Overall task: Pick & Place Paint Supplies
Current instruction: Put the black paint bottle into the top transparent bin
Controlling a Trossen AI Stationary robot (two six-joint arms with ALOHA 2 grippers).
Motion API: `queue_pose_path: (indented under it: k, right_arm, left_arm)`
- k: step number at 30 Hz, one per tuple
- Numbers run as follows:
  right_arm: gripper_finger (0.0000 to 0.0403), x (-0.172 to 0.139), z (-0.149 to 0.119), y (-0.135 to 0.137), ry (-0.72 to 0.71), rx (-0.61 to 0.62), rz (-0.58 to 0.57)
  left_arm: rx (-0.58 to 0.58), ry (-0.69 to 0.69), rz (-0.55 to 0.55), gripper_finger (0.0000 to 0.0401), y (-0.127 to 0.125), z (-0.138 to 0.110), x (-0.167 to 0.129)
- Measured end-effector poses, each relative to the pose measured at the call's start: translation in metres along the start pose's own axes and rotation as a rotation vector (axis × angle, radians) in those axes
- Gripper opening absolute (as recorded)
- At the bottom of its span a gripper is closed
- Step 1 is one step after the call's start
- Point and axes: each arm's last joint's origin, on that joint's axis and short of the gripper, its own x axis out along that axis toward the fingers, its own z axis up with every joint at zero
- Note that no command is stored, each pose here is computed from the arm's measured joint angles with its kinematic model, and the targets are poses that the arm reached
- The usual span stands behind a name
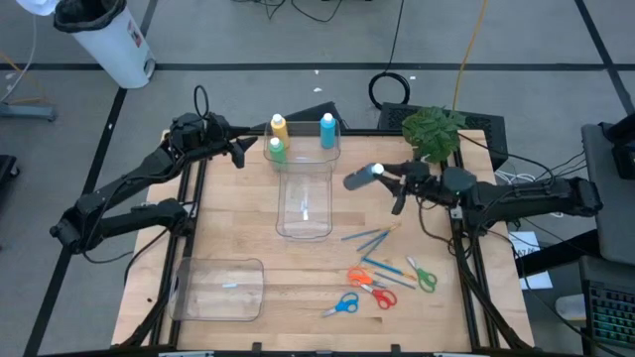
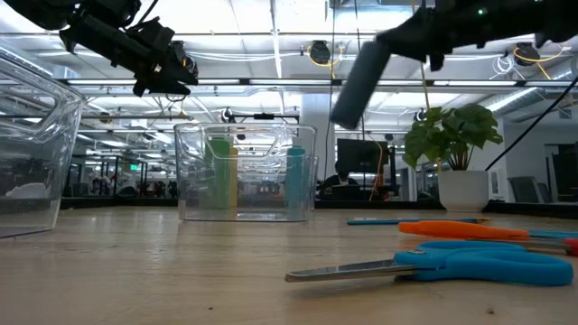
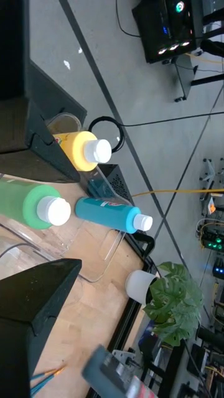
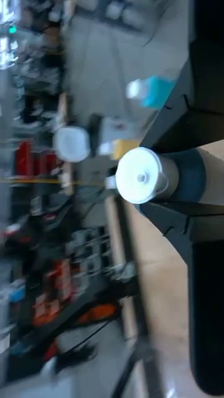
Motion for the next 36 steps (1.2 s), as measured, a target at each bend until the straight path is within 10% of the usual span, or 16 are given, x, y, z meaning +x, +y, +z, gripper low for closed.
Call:
queue_pose_path:
  k: [19, 36]
  right_arm:
    - [0.0097, 0.135, 0.058, -0.058, 0.158, -0.088, 0.01]
    - [0.0097, 0.204, -0.023, -0.101, 0.409, -0.043, -0.039]
  left_arm:
    - [0.0, 0.0, -0.001, 0.0214, 0.0, 0.0, 0.0]
    - [0.0, 0.0, 0.0, 0.0214, 0.0, 0.0, 0.0]
